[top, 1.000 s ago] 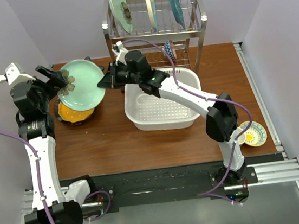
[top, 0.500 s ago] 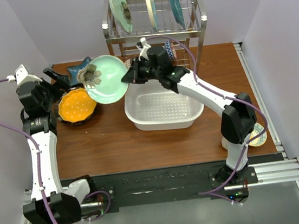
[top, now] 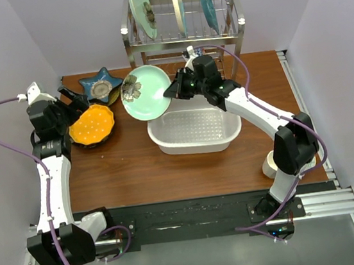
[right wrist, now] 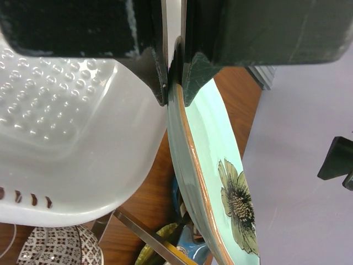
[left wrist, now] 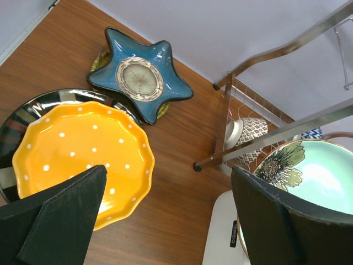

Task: Place the plates into the plastic bin on the countertop
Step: Place the plate in the plastic bin.

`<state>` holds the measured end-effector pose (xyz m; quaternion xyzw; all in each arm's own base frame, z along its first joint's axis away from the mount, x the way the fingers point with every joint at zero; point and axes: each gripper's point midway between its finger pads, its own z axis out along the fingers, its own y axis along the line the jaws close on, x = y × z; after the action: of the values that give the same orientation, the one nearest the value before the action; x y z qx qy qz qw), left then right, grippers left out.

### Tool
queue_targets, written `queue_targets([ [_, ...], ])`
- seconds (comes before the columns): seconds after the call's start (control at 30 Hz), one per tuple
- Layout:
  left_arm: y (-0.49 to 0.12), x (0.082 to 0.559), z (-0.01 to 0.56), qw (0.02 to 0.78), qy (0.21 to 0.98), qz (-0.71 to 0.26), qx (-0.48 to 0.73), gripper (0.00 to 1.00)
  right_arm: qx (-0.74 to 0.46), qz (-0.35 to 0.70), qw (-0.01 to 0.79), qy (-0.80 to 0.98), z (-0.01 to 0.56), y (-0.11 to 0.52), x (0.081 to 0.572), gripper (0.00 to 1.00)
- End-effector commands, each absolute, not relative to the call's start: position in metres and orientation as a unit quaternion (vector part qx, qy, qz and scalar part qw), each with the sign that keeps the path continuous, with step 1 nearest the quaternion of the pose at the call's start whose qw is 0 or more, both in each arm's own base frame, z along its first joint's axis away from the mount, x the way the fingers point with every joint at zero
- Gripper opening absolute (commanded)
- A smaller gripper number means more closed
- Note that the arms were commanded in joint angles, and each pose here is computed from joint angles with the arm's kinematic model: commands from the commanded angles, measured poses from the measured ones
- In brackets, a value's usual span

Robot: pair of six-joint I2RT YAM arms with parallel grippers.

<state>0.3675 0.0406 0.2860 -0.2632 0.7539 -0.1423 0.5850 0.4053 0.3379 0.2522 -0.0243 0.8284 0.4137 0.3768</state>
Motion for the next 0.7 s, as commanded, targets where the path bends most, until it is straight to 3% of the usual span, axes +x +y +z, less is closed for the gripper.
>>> queue_targets([
  [0.0,0.033,0.375,0.292,0.594,0.746,-0.161,-0.254,1.00,-0.046,0.472,0.456,0.753,0.333,0.326,0.407,0.00],
  [0.67,0.023,0.376,0.288,0.588,0.750,-0.173,-0.249,1.00,-0.037,0.414,0.445,0.793,0.320,0.259,0.420,0.00],
])
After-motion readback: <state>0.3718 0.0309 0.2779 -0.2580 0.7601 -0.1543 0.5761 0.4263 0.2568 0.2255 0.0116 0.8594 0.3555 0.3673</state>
